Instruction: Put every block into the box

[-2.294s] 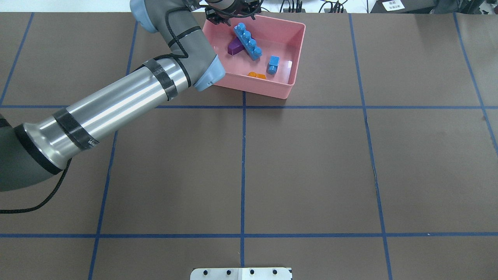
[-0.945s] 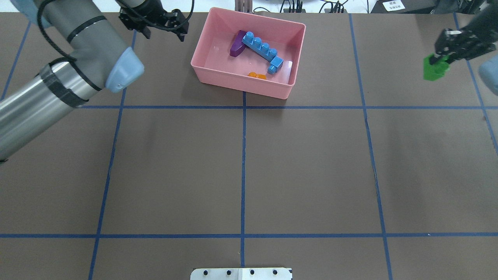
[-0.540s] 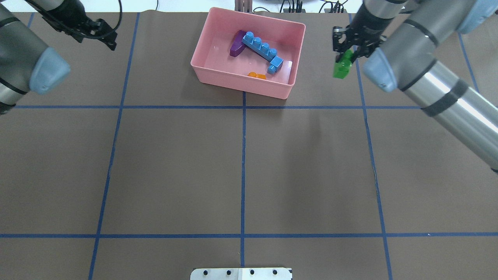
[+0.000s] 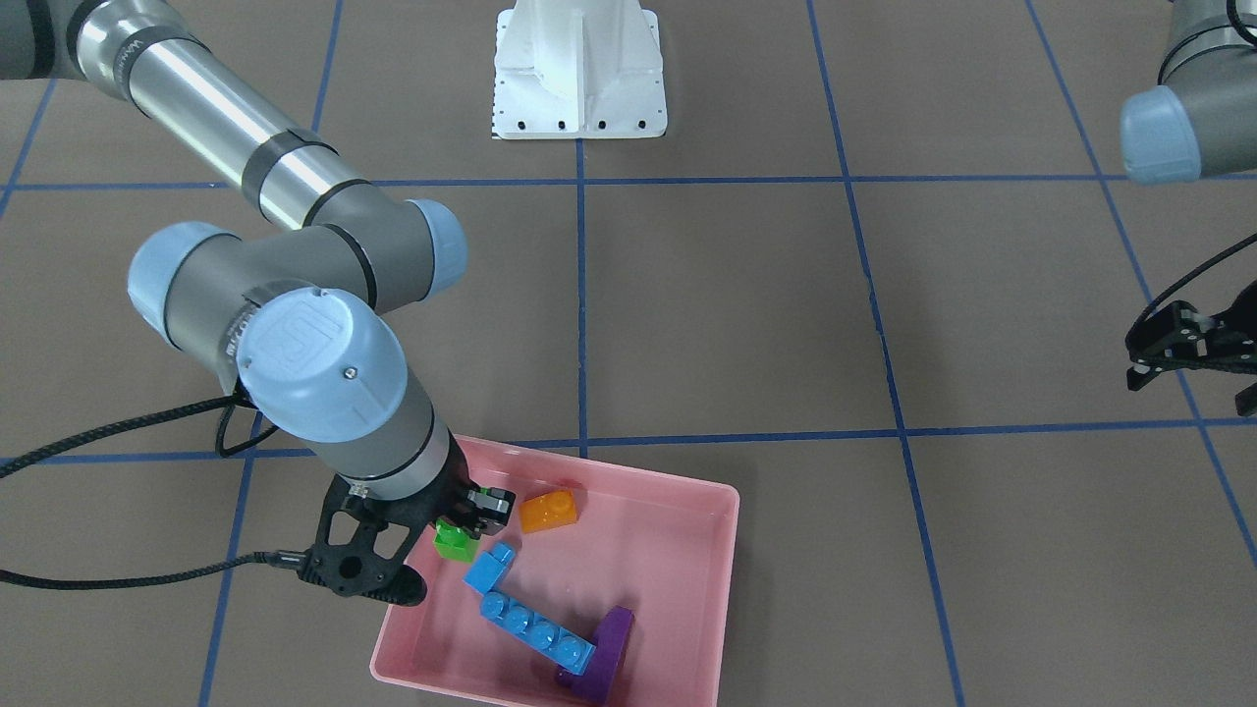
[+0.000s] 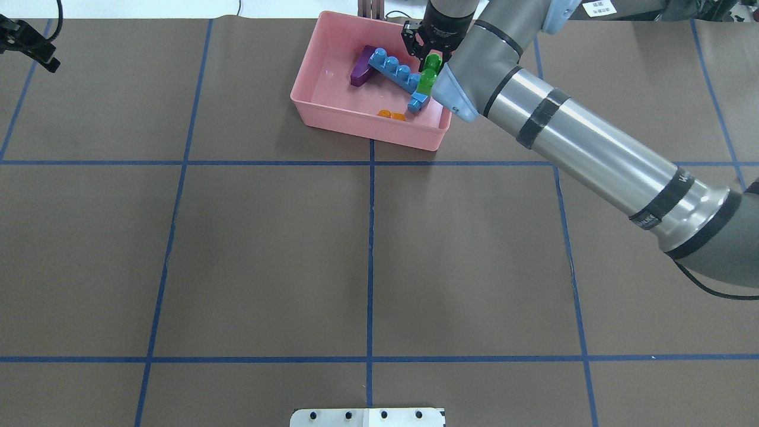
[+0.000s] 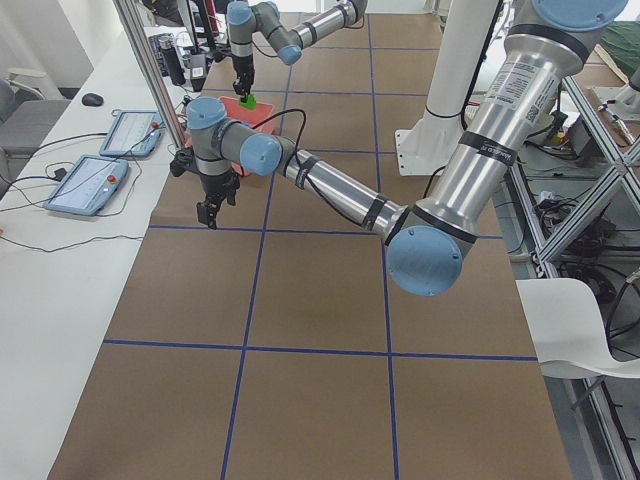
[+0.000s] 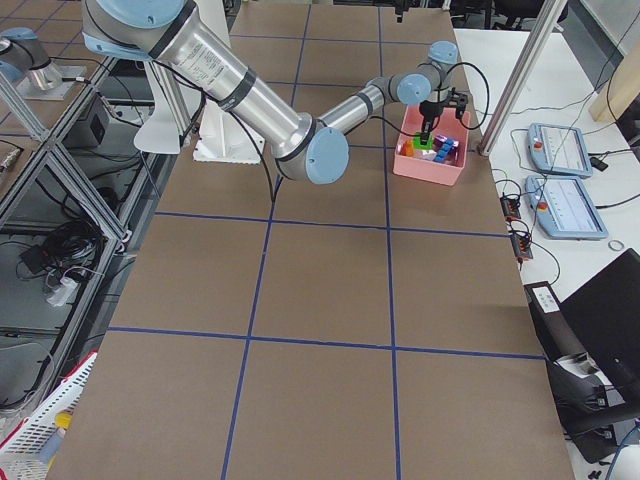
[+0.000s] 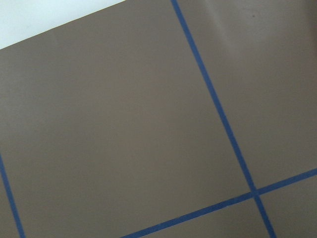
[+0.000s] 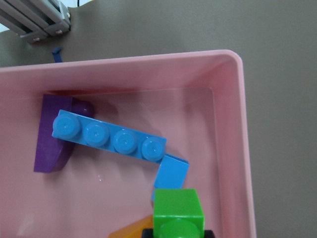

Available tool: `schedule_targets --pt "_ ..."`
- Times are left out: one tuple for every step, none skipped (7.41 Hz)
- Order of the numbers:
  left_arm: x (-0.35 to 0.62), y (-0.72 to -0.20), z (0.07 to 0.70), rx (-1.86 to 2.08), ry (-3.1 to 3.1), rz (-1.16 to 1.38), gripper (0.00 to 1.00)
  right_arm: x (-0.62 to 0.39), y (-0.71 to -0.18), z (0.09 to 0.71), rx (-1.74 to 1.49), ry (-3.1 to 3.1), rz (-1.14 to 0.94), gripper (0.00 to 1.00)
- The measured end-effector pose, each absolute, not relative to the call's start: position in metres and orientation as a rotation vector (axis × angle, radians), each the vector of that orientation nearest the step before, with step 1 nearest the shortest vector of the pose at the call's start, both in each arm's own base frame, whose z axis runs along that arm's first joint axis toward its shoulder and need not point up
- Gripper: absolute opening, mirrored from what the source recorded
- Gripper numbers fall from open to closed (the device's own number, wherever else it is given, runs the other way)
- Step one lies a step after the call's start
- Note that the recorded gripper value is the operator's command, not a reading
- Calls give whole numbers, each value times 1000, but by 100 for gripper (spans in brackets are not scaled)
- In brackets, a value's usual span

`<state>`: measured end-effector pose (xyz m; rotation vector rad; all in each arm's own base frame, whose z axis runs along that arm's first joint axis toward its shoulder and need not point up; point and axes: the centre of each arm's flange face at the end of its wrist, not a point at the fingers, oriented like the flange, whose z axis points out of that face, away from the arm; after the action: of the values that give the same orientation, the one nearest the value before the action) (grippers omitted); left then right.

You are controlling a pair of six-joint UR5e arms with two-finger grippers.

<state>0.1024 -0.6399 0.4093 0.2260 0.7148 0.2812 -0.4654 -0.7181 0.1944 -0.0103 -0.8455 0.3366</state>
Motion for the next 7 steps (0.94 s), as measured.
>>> schedule_targets --pt "91 -630 432 187 735 268 100 -468 -724 192 -6 -856 352 100" --pt "80 -621 451 157 768 252 100 -453 -729 189 -11 -880 358 100" --pt "65 -614 465 149 785 252 100 -413 -731 196 -25 -916 358 100" --pt "50 -610 477 154 786 268 100 -358 -720 230 -22 -940 333 100" --pt "35 -608 485 162 783 273 100 -301 -698 283 -3 -945 292 100" --pt "20 -606 492 168 779 271 100 -241 -667 345 13 -938 249 100" --pt "7 -601 502 171 776 275 100 -181 -631 405 25 -925 219 100"
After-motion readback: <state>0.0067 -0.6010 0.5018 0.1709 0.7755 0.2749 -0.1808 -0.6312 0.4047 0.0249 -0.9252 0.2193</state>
